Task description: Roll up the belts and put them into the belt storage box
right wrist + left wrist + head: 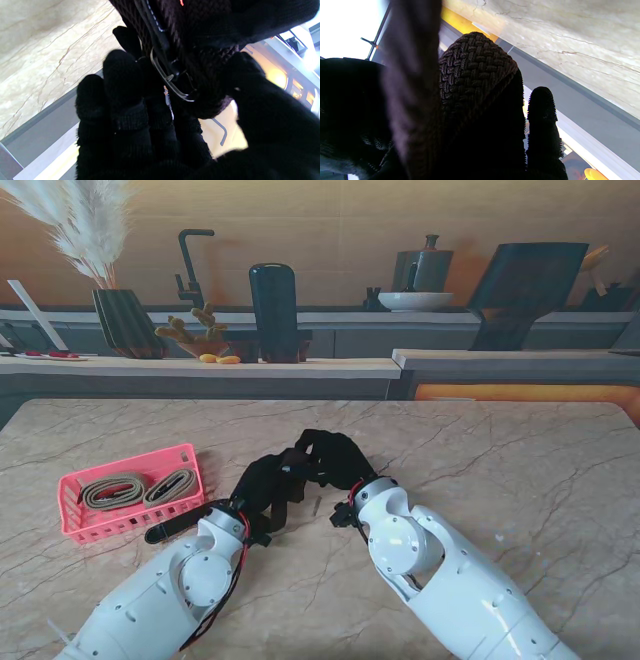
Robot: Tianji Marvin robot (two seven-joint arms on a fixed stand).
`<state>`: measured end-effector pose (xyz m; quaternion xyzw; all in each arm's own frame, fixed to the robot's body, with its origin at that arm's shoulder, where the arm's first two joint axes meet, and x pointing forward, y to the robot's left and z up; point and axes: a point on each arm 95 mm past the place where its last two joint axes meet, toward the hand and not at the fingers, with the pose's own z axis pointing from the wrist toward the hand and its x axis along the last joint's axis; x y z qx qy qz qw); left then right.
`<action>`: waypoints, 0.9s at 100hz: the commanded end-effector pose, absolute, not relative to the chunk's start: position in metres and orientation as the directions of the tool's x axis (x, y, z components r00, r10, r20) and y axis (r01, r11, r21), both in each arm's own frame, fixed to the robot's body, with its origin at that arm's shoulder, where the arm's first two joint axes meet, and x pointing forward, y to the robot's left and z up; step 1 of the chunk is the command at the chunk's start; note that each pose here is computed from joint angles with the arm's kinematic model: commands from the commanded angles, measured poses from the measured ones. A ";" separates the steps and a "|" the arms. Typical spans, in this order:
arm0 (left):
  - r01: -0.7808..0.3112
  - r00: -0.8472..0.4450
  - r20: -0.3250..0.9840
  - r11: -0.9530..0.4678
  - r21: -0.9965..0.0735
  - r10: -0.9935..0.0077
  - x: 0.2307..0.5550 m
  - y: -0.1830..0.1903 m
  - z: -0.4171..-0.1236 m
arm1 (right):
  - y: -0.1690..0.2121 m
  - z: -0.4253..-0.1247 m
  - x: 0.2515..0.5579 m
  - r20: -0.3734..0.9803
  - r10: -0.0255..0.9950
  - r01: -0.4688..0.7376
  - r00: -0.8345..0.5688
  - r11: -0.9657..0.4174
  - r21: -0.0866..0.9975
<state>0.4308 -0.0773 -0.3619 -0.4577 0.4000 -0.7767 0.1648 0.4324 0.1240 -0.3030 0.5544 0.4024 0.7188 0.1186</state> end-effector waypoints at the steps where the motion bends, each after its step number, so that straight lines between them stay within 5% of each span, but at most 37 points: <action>1: -0.104 -0.576 0.585 -0.660 -0.744 -0.570 0.429 -0.096 -0.343 | 0.135 -0.315 0.423 0.717 0.607 0.317 -0.343 -0.644 0.697; 90: -0.165 -0.550 0.656 -0.702 -0.692 -0.517 0.427 -0.096 -0.344 | 0.108 -0.274 0.412 0.751 0.523 0.135 -0.403 -0.778 0.614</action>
